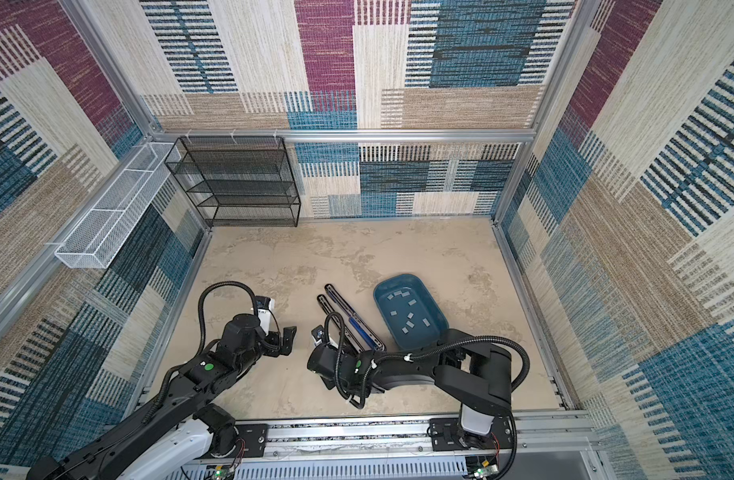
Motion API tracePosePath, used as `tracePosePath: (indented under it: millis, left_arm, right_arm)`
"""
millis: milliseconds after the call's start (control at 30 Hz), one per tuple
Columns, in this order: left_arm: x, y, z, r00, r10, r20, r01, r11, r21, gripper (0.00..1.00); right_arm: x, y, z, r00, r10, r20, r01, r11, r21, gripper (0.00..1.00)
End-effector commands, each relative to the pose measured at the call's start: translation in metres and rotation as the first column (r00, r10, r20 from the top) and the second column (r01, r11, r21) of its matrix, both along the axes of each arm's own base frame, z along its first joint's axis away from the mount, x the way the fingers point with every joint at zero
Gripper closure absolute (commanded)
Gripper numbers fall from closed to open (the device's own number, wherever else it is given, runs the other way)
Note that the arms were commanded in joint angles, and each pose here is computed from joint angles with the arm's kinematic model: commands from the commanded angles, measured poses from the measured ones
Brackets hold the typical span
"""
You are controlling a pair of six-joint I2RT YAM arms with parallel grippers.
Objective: Load the staples into the stapler
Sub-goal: 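Lower the staple strip into the mini stapler's channel with the right gripper, then open the right gripper and withdraw it toward the teal tray while left shifts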
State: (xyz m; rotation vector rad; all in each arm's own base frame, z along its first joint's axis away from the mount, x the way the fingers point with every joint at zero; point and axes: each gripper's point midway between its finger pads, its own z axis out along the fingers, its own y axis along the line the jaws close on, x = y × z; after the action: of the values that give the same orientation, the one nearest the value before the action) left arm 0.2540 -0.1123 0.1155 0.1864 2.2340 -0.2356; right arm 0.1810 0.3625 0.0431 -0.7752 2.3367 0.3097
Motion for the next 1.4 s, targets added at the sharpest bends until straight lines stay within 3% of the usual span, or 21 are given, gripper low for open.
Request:
tracePosePath:
  millis: [0, 233, 367, 633, 867, 1367]
  left_arm:
    - [0.004, -0.002, 0.007, 1.0, 0.011, 0.022, -0.01, 1.0, -0.027, 0.01]
    - [0.004, -0.003, 0.006, 1.0, 0.009, 0.02, -0.008, 1.0, -0.028, 0.01]
    - [0.004, -0.003, 0.007, 1.0, 0.006, 0.021, -0.006, 1.0, -0.029, 0.0]
    - [0.004, -0.003, 0.007, 1.0, 0.006, 0.022, -0.006, 0.999, -0.032, 0.01]
    - [0.003, -0.003, 0.007, 1.0, 0.003, 0.022, -0.002, 0.999, -0.034, 0.0]
    - [0.003, -0.004, 0.008, 1.0, 0.0, 0.025, 0.001, 0.999, -0.037, 0.01]
  right_arm:
    - [0.0, -0.002, 0.001, 0.999, -0.036, -0.016, 0.036, 0.999, 0.012, 0.95]
    - [-0.004, -0.009, -0.004, 0.997, -0.06, -0.044, 0.06, 0.998, 0.012, 0.9]
    - [-0.004, -0.012, -0.001, 0.997, -0.069, -0.043, 0.069, 0.997, 0.021, 0.77]
    - [-0.002, -0.014, 0.008, 0.997, -0.078, -0.027, 0.079, 0.996, 0.034, 0.64]
    - [0.006, -0.011, 0.022, 0.996, -0.091, 0.013, 0.09, 0.995, 0.047, 0.66]
    - [0.008, -0.017, -0.004, 0.991, -0.131, 0.003, 0.132, 0.99, -0.041, 0.77]
